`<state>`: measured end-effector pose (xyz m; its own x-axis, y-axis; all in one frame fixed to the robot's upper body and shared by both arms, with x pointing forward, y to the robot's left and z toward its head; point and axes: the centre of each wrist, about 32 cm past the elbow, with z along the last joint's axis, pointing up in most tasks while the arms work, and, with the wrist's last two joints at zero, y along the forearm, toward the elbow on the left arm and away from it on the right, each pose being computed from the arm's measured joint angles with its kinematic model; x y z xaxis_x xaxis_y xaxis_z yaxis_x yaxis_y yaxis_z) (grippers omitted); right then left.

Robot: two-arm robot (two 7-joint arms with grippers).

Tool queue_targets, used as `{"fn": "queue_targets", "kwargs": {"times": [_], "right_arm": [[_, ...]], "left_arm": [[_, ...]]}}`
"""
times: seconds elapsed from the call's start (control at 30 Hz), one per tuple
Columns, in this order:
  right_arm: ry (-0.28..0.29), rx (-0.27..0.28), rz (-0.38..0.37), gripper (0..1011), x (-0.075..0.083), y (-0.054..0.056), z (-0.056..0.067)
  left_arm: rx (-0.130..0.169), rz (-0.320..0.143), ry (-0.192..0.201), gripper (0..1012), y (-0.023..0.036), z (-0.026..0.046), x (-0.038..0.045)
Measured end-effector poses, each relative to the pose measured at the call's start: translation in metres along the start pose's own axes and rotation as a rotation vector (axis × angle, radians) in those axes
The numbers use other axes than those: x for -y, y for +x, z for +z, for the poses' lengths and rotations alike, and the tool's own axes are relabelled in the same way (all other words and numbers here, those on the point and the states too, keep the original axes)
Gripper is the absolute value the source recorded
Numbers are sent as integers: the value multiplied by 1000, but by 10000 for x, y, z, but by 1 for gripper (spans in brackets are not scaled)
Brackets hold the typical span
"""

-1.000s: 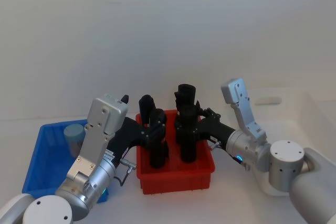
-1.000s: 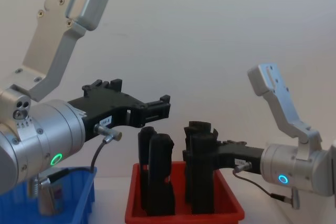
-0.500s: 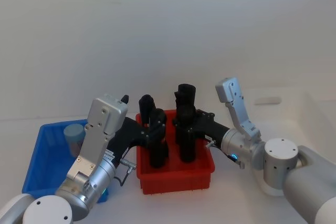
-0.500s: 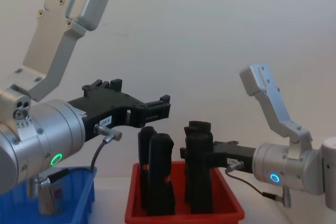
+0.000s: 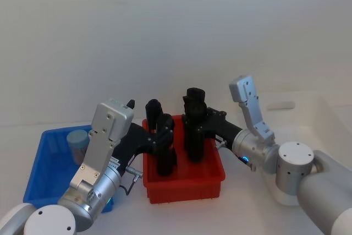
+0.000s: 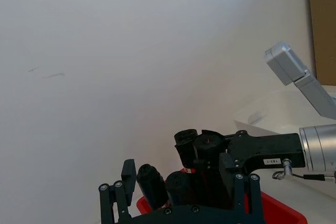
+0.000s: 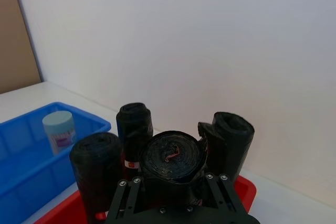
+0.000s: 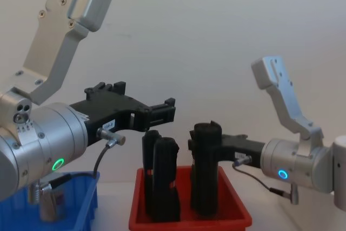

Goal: Pick the cotton swabs from the blue box and place them into the white box.

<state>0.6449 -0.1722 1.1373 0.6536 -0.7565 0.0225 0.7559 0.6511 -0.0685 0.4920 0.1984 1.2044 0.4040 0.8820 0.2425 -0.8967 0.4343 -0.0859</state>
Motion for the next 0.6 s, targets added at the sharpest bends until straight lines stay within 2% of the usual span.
{"fn": "queue_targets", "kwargs": {"times": [0.2, 0.6], "right_arm": [[44, 7, -24, 488, 58, -13, 99], [157, 33, -102, 488, 319, -111, 450]], "left_arm": [[0, 0, 0, 1004, 0, 0, 0], [0, 0, 0, 1004, 0, 0, 0]]}}
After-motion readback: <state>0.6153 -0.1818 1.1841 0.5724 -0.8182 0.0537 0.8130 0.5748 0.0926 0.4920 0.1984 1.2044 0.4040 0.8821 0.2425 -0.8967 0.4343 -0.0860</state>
